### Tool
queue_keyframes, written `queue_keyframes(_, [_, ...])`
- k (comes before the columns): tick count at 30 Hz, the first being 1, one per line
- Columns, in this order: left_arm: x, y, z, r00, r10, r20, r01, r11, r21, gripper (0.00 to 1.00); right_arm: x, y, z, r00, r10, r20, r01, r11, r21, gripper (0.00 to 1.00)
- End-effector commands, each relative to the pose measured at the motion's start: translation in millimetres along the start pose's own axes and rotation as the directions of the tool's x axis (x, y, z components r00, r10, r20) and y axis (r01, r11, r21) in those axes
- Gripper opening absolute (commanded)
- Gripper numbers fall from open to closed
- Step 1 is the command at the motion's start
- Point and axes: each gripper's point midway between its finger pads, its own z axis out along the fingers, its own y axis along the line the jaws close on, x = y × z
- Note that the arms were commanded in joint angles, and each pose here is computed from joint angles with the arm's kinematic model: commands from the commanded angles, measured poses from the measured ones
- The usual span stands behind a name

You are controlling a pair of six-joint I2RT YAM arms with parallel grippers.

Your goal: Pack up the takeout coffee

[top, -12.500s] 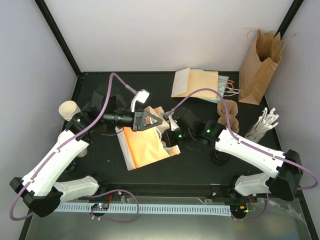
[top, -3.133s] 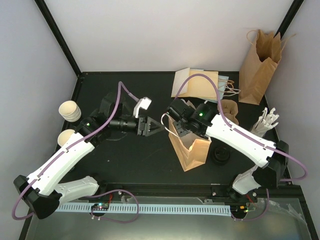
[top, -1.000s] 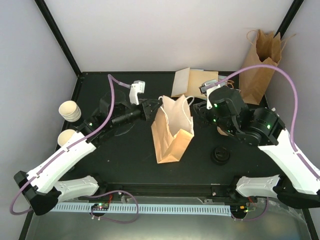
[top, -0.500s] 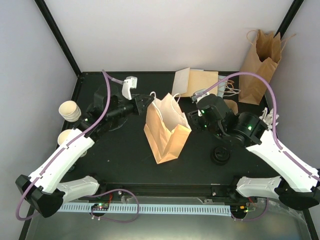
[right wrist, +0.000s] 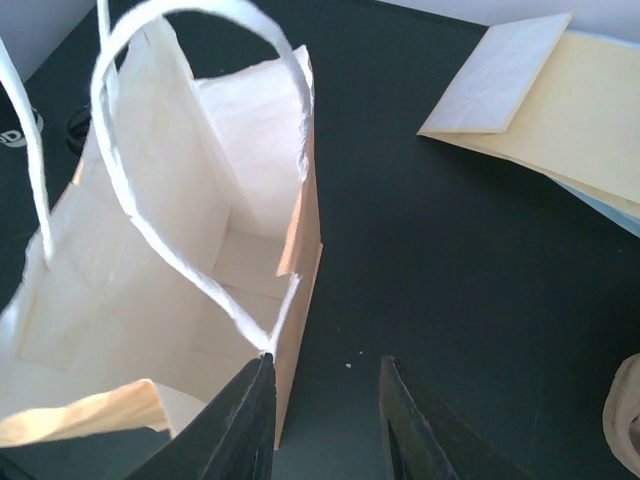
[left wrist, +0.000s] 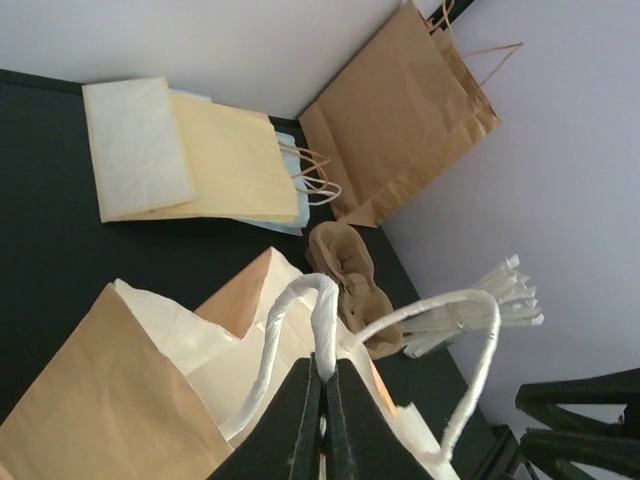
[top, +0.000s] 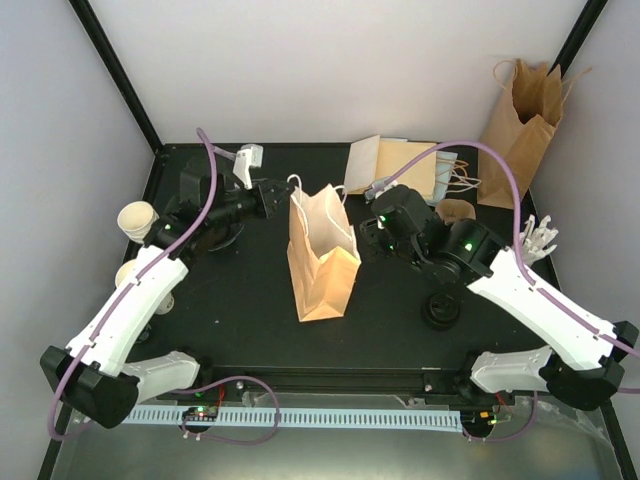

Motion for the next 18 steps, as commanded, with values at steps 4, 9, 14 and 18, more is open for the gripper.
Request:
queue_keyframes(4, [-19,1,-8,0.998,0.056,0.007,-0.056,0.998,-0.002,0.11,-1,-2,11,1.0,0.016,-0.001,-0.016,0.999,0.036,0.33])
queue_keyframes(9, [-16,4,-22,0.996,0.082,0.02,-0.081,0.996,-0.037,0.37,5,-6,13,1.0,0.016,-0.011,-0.015,0.999,0.049,0.34])
queue_keyframes(14, [-7,4,-45,0.994,0.104,0.033,-0.101,0.991,-0.083,0.61,15,-7,17,0.999,0.008,-0.034,-0.006,0.999,0.052,0.34])
queue_keyframes(18, [4,5,-65,0.991,0.131,0.038,-0.126,0.985,-0.115,0.74,20,-11,18,0.999,0.009,-0.034,-0.007,0.998,0.063,0.34])
